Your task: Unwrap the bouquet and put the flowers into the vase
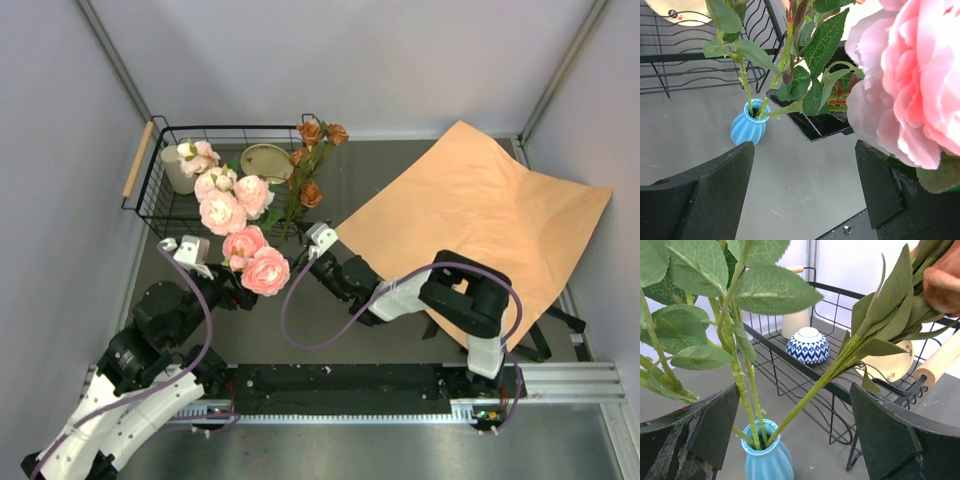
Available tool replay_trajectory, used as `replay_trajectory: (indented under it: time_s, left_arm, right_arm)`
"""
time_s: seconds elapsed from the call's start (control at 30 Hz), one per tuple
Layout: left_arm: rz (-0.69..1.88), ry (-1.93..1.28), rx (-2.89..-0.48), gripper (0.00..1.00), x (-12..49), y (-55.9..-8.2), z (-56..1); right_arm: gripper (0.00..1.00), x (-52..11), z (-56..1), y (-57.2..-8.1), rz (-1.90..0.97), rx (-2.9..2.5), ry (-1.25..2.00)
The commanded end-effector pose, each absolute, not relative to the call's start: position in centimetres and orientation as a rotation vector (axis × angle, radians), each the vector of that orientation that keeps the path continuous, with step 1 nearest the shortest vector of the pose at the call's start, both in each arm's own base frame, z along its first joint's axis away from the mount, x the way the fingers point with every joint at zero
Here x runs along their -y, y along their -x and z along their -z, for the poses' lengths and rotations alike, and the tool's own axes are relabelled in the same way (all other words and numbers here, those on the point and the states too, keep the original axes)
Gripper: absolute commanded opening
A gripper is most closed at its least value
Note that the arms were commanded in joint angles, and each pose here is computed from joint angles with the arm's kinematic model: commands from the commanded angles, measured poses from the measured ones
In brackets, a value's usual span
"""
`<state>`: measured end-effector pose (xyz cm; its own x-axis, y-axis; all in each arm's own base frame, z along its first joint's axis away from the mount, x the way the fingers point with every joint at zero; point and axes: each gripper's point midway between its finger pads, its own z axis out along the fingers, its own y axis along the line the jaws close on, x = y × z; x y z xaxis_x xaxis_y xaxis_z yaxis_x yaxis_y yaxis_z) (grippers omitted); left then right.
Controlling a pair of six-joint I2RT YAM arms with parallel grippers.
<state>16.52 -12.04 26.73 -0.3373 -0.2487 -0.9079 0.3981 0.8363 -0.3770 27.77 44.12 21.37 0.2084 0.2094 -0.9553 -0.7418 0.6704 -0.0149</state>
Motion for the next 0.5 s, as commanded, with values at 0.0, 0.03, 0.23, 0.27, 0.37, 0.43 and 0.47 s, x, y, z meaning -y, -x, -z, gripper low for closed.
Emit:
replay_trajectory:
  time_s: [0.0,0.03,0.23,0.27,0.37,0.43,0.47]
  left_arm:
    - [0.673,-0.087,-1.748,0.88,12.2,-17.2,-28.1]
    - [0.67,-0.085,-1.748,0.88,12.2,-17.2,-28.1]
    - [0.665,-0.075,-1.742,0.88,12.2,-17.5,-28.3]
    - [0.668,-0.077,-1.741,0.88,12.2,-17.5,-28.3]
    - [0.67,-0.077,-1.746,0.88,12.4,-17.5,-28.1]
    - [0.676,-0.079,-1.746,0.88,12.5,-17.5,-28.2]
    - [0.677,-0.079,-1.743,0.88,12.5,-17.5,-28.3]
  right_arm:
    - [0.92,-43.0,-26.7,-27.5,-0.738,-1.08,0.479]
    - [0.93,-43.0,-27.3,-27.4,-0.747,-1.082,0.487]
    - [0.97,-43.4,-26.1,-26.8,-0.742,-1.182,0.605]
    - [0.97,-43.7,-26.4,-26.9,-0.752,-1.193,0.612]
    - [0.97,-44.3,-24.6,-27.3,-0.743,-1.276,0.674]
    - [0.97,-44.3,-24.5,-27.4,-0.744,-1.278,0.678]
    - [0.97,-44.3,-24.4,-27.5,-0.75,-1.281,0.676]
